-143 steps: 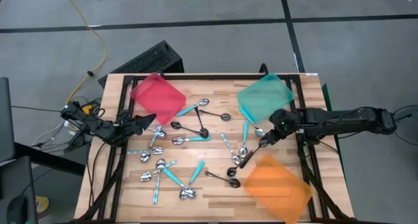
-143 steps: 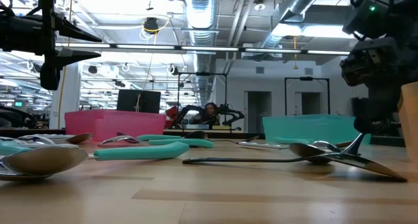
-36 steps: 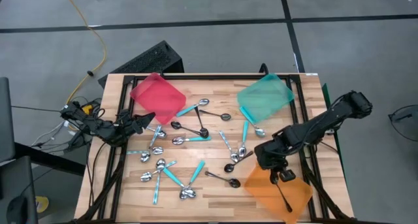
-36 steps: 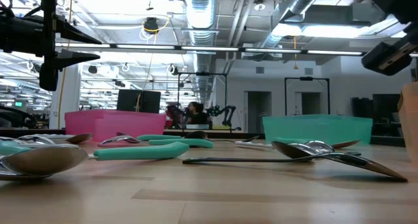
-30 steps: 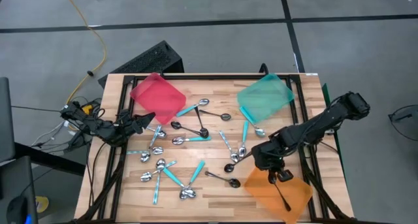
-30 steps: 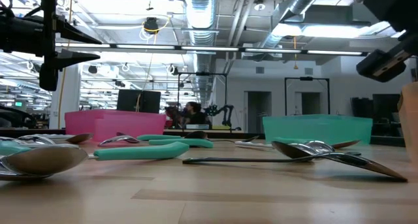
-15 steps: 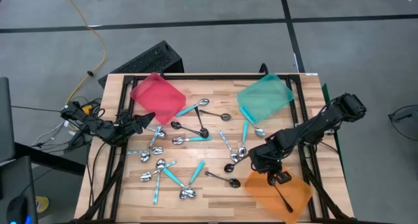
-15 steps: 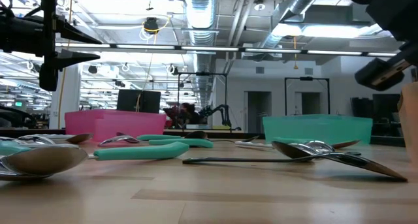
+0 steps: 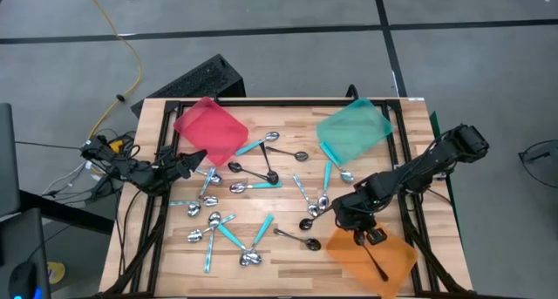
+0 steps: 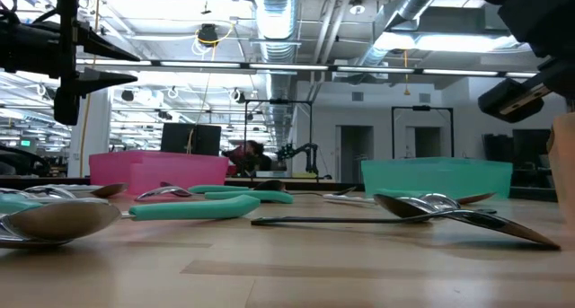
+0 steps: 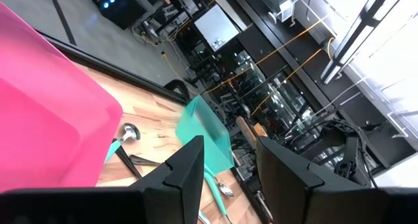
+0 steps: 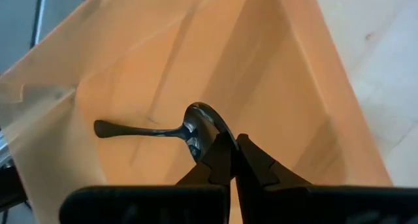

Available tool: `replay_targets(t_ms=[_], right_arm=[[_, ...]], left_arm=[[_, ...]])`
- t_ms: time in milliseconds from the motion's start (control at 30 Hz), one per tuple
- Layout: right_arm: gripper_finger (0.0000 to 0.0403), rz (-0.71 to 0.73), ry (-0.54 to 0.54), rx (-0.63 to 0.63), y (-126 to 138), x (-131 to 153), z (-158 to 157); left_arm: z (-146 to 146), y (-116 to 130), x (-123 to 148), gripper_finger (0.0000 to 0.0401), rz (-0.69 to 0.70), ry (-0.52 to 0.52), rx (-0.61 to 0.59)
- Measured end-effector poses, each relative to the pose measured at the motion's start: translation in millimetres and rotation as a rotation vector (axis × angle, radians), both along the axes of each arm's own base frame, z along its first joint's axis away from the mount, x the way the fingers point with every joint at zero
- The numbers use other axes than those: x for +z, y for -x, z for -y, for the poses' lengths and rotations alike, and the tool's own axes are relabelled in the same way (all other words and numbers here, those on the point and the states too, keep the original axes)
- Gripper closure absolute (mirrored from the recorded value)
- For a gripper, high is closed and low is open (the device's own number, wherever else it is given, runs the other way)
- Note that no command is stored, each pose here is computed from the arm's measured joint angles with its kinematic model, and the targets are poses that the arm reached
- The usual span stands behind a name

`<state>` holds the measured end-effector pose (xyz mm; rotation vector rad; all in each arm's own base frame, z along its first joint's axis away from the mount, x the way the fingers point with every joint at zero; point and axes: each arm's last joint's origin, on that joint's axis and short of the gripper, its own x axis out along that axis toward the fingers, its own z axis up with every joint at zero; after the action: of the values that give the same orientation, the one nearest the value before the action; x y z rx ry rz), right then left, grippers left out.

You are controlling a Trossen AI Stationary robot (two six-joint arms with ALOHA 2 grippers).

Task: Sort silverware by color (type)
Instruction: Put the black spoon into the orange bin

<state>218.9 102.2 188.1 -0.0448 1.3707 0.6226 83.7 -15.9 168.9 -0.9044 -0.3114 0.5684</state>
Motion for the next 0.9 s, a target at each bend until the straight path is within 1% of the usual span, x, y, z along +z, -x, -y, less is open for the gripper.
replay_targets(t_ms=[100,267,600,800,900], right_arm=[[0.0373,0.011,0.044,-0.014,-0.1,-0.5,1.3],[0.0372,0.016,0.053,-0.013,-0.2,-0.7,1.6],[0.0371,-0.011,0.077,-0.024,5.2,-9.6,4.5],[0.0371,-0.001,0.077,-0.016,4.6,-9.6,4.4],[0.0370,0.010,0.095,-0.021,4.7,-11.5,5.1]], left_arm=[[-0.2,0.1,-0.1,0.0278,-0.001,0.000,0.006],[-0.1,0.1,-0.1,0.0278,-0.005,-0.005,0.006],[-0.2,0.1,-0.2,0.0278,-0.012,-0.014,0.010],[-0.2,0.2,-0.2,0.0278,-0.012,-0.014,0.010],[-0.2,0.2,-0.2,0.0278,-0.011,-0.014,0.010]])
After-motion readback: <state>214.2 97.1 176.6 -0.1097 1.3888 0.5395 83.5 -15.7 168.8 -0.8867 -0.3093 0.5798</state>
